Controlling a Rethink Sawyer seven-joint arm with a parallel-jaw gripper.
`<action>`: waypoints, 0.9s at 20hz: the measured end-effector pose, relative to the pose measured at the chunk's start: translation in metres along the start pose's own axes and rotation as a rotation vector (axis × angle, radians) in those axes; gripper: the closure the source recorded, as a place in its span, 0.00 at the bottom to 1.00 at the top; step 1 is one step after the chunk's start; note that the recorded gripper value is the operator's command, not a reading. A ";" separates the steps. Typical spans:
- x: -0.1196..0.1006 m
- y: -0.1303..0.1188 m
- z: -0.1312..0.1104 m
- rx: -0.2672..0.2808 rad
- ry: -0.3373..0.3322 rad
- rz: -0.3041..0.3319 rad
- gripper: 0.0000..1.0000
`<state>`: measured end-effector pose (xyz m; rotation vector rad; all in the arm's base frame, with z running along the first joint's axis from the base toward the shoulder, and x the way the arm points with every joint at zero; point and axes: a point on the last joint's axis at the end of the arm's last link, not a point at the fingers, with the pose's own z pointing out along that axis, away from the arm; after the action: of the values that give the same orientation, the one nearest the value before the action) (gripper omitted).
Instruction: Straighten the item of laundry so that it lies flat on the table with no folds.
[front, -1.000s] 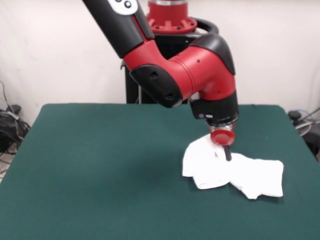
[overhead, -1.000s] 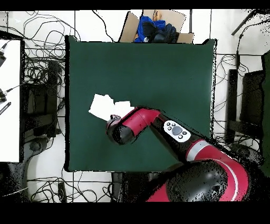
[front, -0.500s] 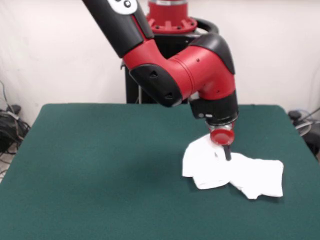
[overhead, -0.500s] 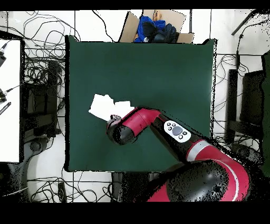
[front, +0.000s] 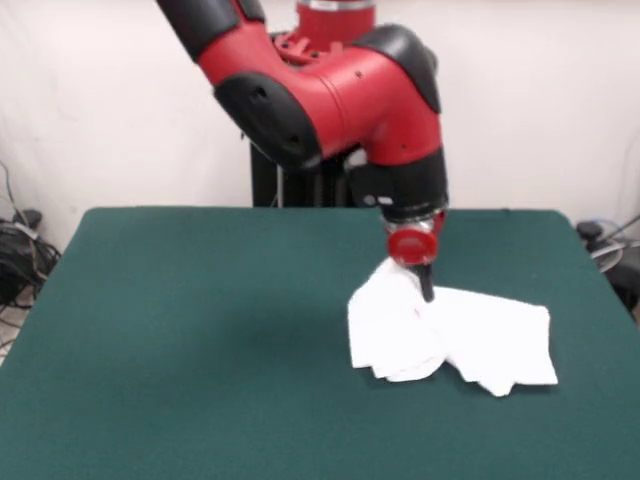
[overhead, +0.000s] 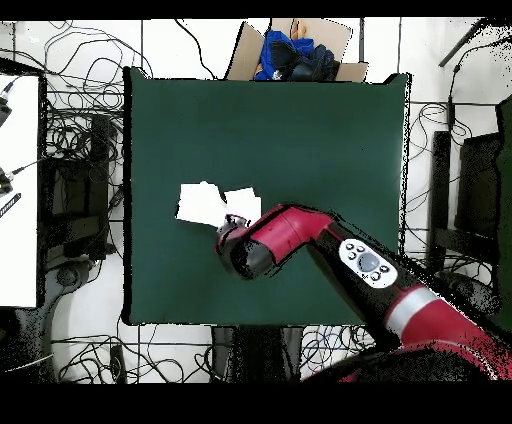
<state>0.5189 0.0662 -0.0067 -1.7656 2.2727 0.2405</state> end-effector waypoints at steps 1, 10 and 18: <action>0.002 -0.004 -0.008 0.010 -0.002 0.009 1.00; 0.005 -0.035 -0.068 0.065 -0.008 0.076 1.00; -0.010 -0.045 -0.108 0.070 -0.033 0.100 1.00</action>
<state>0.5546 0.0333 0.1001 -1.6048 2.3193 0.2054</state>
